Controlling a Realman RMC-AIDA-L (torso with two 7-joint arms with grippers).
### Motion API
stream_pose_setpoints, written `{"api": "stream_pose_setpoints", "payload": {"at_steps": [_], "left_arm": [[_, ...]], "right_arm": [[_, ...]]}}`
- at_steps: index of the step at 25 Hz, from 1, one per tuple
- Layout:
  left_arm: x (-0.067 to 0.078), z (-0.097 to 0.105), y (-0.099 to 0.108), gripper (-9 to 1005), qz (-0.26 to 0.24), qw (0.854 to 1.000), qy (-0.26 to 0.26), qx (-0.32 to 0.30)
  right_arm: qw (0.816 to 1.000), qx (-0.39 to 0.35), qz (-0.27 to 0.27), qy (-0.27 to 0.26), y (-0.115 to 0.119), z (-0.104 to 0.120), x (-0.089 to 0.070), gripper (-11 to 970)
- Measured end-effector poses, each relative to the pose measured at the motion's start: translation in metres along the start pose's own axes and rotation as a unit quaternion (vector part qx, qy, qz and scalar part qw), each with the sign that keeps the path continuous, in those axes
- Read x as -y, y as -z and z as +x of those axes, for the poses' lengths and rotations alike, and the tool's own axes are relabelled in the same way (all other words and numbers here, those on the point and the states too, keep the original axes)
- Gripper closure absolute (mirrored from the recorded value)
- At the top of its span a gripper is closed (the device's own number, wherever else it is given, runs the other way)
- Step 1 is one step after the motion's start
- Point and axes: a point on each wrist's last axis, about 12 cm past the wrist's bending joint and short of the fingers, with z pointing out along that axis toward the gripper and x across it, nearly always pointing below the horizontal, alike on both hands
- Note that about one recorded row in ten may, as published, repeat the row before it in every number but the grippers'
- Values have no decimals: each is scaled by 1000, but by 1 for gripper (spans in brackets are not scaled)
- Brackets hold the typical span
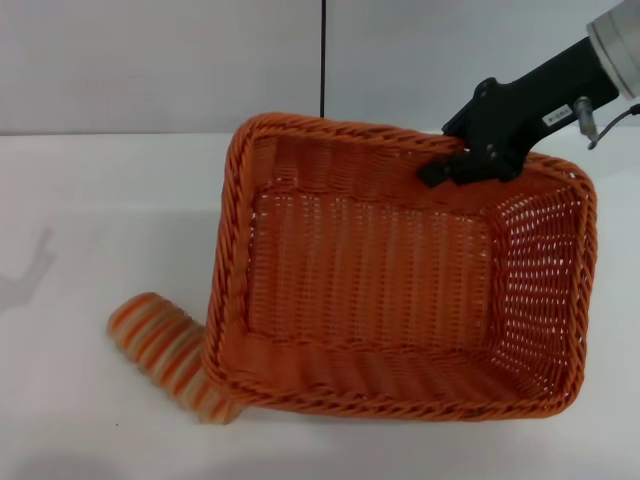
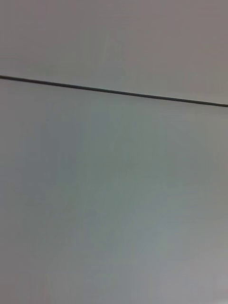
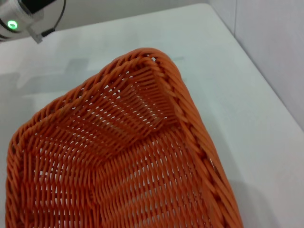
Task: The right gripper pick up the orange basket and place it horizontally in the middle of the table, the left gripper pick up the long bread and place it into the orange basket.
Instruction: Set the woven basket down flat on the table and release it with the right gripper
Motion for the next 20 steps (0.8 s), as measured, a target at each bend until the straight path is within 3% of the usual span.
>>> {"api": "stream_pose_setpoints", "payload": {"at_steps": [12, 20], "left_arm": [[-3, -3, 3, 159, 1, 1000, -10, 2], [-4, -3, 0, 160, 5, 1000, -10, 1]], "right_arm": [[999, -46, 3, -18, -1, 11, -1, 815], [997, -59, 37, -23, 9, 18, 3, 815]]}}
